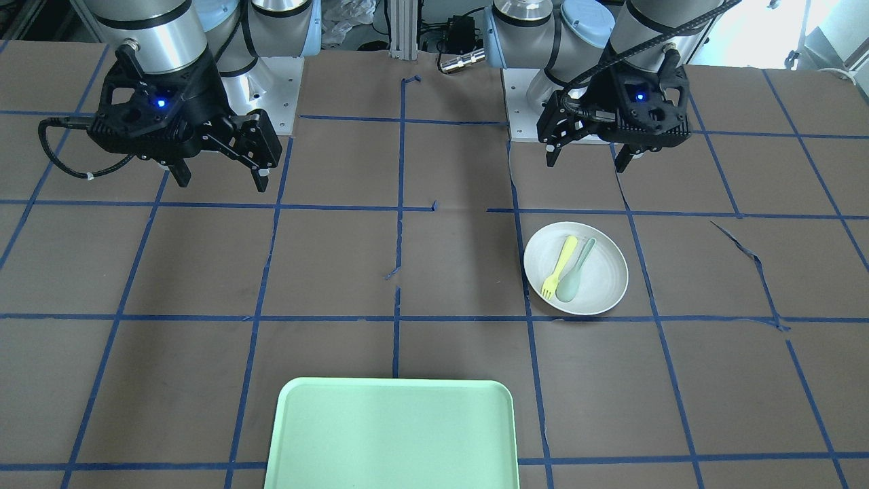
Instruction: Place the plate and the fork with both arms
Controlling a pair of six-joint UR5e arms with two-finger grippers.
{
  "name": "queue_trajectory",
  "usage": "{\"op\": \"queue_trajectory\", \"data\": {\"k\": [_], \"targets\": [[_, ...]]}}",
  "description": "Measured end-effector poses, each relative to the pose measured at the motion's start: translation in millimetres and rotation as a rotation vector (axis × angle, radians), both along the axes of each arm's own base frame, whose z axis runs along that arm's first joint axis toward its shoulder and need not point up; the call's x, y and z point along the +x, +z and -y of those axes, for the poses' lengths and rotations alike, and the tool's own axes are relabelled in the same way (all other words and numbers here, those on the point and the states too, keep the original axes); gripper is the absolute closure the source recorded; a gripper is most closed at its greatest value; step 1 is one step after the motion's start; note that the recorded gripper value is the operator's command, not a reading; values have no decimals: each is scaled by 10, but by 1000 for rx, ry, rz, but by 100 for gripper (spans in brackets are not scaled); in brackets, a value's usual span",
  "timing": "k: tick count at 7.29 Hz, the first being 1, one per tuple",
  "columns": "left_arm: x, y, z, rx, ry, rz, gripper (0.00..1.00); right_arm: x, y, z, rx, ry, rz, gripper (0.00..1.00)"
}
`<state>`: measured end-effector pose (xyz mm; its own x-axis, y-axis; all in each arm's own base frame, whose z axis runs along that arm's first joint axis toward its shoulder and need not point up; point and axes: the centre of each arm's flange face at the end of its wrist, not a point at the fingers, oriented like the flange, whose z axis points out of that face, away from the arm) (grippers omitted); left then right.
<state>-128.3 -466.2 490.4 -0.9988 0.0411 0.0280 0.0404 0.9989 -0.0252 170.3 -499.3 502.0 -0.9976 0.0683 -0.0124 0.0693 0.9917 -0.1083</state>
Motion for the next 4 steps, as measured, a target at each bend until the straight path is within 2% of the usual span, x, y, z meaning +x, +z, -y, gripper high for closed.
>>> {"op": "queue_trajectory", "data": {"k": [4], "targets": [[1,-31,19,6,0,0,0,8,-19,0,3,1,6,0]]}}
